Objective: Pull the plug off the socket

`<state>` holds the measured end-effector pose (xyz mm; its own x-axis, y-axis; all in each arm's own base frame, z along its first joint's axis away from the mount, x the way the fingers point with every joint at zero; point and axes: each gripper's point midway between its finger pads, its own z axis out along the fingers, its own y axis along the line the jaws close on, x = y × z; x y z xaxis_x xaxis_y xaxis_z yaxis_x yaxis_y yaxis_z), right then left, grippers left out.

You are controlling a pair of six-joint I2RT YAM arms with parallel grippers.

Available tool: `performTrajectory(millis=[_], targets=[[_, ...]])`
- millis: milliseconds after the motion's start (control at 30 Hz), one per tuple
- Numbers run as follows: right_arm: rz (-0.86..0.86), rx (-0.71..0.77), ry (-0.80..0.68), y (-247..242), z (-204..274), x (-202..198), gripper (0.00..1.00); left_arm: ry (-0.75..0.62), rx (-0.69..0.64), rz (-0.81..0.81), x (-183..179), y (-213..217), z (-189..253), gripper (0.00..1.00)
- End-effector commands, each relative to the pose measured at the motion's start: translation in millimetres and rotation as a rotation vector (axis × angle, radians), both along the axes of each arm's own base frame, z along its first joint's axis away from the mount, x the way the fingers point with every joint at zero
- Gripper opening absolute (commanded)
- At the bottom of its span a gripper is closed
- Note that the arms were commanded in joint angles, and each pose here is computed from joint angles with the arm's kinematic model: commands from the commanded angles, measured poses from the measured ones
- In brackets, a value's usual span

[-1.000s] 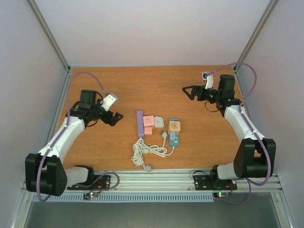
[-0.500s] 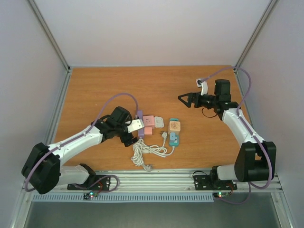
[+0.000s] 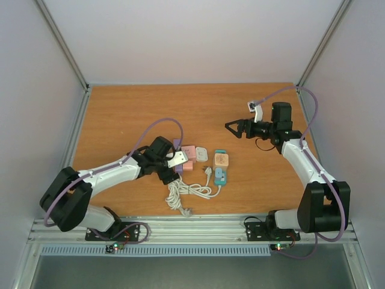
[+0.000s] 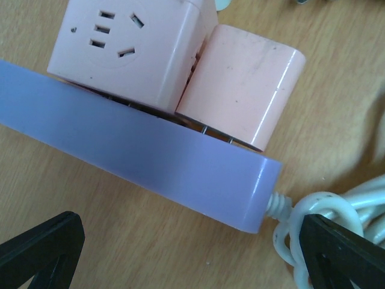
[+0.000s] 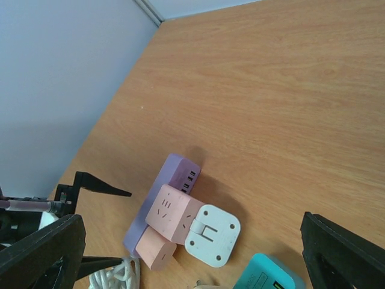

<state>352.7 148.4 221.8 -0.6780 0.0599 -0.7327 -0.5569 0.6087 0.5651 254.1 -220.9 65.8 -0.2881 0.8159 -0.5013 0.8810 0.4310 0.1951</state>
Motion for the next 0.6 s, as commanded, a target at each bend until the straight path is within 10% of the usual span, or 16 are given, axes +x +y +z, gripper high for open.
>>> performTrajectory(millis=[0,567], targets=[[0.031,0.007,-0.025,5.1,6.8,-8.1,0.99,-0.129,-0.004,0.109,38.7,-4.9,12.0,1.00],[0.037,-0.010,-0.033,4.3,5.1,-14.1,0.99,-0.126,-0.040,0.360,99.1,30.6,10.8,1.00]])
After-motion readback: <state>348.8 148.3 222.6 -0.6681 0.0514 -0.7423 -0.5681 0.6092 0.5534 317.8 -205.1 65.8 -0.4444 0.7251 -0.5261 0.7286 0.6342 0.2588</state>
